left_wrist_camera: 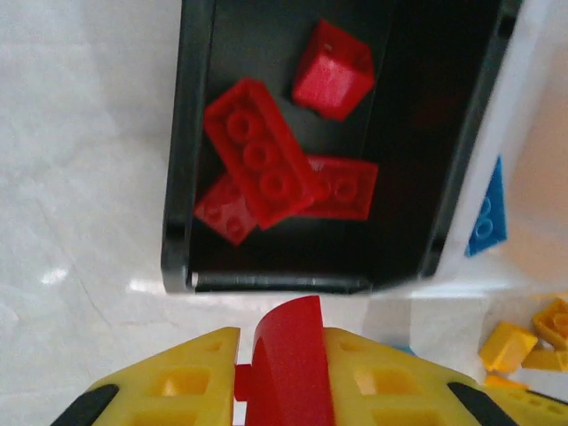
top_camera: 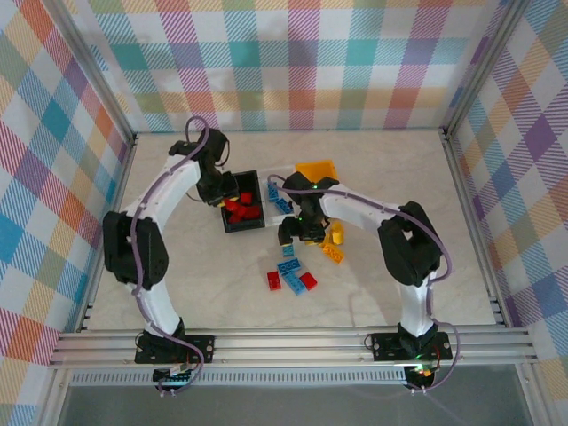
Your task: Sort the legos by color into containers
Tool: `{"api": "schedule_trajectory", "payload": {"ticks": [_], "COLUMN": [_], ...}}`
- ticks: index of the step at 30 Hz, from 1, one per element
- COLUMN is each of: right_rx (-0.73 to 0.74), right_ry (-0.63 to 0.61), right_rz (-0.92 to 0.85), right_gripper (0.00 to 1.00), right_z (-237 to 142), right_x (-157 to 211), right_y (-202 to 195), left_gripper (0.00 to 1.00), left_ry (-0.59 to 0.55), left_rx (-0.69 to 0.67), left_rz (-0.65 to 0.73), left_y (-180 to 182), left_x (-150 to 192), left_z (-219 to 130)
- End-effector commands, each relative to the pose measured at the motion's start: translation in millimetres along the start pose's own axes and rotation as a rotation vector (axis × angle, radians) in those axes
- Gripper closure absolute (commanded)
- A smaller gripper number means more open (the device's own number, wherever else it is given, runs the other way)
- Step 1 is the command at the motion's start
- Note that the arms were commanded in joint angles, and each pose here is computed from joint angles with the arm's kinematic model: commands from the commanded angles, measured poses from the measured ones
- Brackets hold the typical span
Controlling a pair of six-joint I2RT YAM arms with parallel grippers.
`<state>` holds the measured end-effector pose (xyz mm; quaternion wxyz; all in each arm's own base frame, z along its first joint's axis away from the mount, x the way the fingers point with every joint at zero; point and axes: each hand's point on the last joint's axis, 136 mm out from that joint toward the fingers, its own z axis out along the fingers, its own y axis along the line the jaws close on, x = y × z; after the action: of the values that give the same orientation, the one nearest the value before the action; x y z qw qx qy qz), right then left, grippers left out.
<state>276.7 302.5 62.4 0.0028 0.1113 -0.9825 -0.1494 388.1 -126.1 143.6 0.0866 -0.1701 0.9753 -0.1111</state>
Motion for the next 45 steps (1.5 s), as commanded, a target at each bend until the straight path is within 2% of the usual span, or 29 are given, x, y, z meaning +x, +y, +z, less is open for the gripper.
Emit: {"api": "schedule_trajectory", "payload": {"ticks": [1, 10, 13, 20, 25, 29, 32, 38, 45], "right_rx": [0.043, 0.098, 0.102, 0.136, 0.162, 0.184, 0.198, 0.196, 0.142], "right_ry": [0.036, 0.084, 0.084, 0.084, 0.085, 0.088, 0.082, 0.057, -0.066], "right_rz": [-0.050, -0.090, -0.096, -0.090, -0.079, -0.077, -0.084, -0.083, -0.088], "right_gripper": [0.31, 0.32, 0.34, 0.39, 0.46, 0.57, 0.61, 0.63, 0.62], "right_z": [0, 21, 27, 39, 45, 47, 46, 30, -32], "right_x": [3, 5, 2, -8, -13, -13, -12, -10, -21], "right_y": [3, 5, 6, 5, 4, 2, 1, 6, 27], "left_gripper": [0.79, 0.74, 0.67, 0.51, 0.47, 0.46, 0.45, 0.42, 0.39], "left_ry": [0.041, 0.058, 0.062, 0.066, 0.045, 0.015, 0.003, 0.005, 0.032], "left_rx": [-0.053, -0.108, -0.112, -0.078, -0.040, 0.007, 0.031, 0.057, 0.107], "left_rz": [0.033, 0.050, 0.048, 0.042, 0.046, 0.040, 0.040, 0.040, 0.021], "left_y": [3, -2, -3, -10, -14, -15, -10, 8, 31], "left_x": [-11, -36, -38, -36, -30, -18, -4, 34, 87], "left_z": [17, 44, 47, 37, 13, -14, -31, -53, -62]}}
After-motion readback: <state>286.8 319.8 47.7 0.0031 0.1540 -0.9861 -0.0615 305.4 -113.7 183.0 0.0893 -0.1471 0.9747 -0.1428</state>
